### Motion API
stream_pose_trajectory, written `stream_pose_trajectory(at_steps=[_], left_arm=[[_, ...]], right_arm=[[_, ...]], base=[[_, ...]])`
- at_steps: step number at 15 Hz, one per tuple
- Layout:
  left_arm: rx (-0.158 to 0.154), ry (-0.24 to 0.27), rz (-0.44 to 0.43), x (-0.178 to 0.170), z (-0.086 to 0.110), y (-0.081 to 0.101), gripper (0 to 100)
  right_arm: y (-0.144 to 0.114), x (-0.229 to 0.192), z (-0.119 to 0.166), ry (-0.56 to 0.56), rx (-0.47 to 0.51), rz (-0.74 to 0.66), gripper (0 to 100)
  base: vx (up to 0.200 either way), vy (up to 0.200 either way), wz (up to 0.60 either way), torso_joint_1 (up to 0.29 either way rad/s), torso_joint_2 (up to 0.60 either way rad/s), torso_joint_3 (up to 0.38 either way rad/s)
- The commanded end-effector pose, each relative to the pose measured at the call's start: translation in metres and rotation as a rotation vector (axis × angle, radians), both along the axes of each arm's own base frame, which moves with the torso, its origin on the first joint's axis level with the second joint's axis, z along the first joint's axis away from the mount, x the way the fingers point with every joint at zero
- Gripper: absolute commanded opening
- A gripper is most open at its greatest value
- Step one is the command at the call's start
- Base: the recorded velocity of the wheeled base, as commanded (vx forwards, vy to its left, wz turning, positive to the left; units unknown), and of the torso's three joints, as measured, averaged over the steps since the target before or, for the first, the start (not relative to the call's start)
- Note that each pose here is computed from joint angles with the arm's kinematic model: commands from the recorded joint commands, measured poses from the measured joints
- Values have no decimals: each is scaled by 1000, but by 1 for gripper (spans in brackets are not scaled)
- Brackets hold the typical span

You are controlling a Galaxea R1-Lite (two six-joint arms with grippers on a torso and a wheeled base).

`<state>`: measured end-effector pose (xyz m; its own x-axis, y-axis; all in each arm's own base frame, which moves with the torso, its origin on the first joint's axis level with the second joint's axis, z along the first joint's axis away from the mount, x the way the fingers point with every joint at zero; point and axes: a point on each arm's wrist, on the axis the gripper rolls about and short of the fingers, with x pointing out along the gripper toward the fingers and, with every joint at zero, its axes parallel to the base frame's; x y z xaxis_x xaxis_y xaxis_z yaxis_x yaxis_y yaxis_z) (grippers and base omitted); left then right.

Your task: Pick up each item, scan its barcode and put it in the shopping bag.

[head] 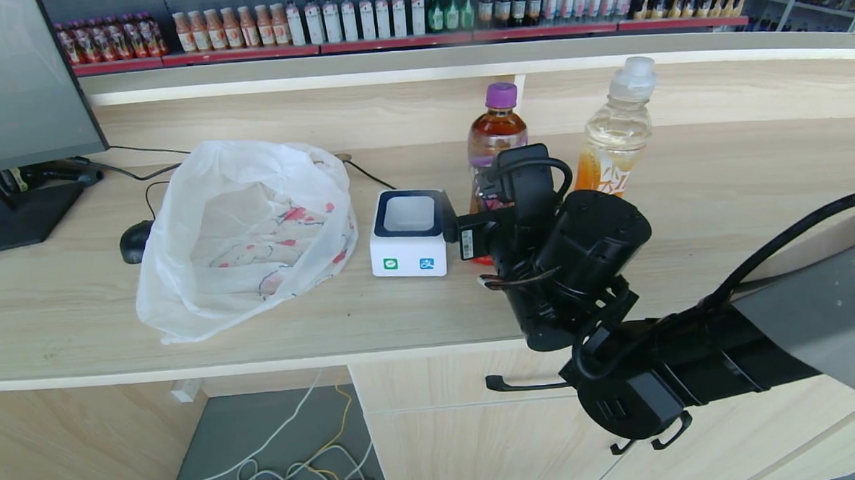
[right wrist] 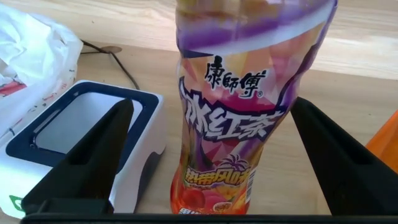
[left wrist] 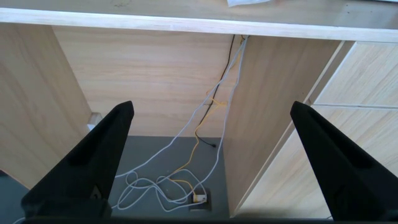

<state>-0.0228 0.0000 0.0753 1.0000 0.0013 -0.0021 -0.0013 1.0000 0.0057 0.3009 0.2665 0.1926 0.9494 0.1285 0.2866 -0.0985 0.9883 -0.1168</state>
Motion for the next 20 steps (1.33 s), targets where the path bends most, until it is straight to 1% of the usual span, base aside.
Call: stream_pose_trajectory(at_steps=[1, 9, 12, 14, 20], left_arm=[[0, -1, 0, 0, 0, 0, 100], [0, -2, 0, 0, 0, 0, 100], [0, -1, 0, 0, 0, 0, 100], [0, -1, 0, 0, 0, 0, 100], [0, -1, 0, 0, 0, 0, 100]], right_arm=[[-1, 2, 3, -7, 6, -5, 100], [-10, 12, 4, -14, -3, -15, 100], [-7, 20, 4, -26, 7, -21, 100], [-3, 25, -2, -20, 2, -21, 100], [-1, 32, 3, -44, 21, -26, 100]], base=[[0, 0, 0, 0, 0, 0], [0, 0, 0, 0, 0, 0], [0, 0, 0, 0, 0, 0], [0, 0, 0, 0, 0, 0], [0, 0, 0, 0, 0, 0]])
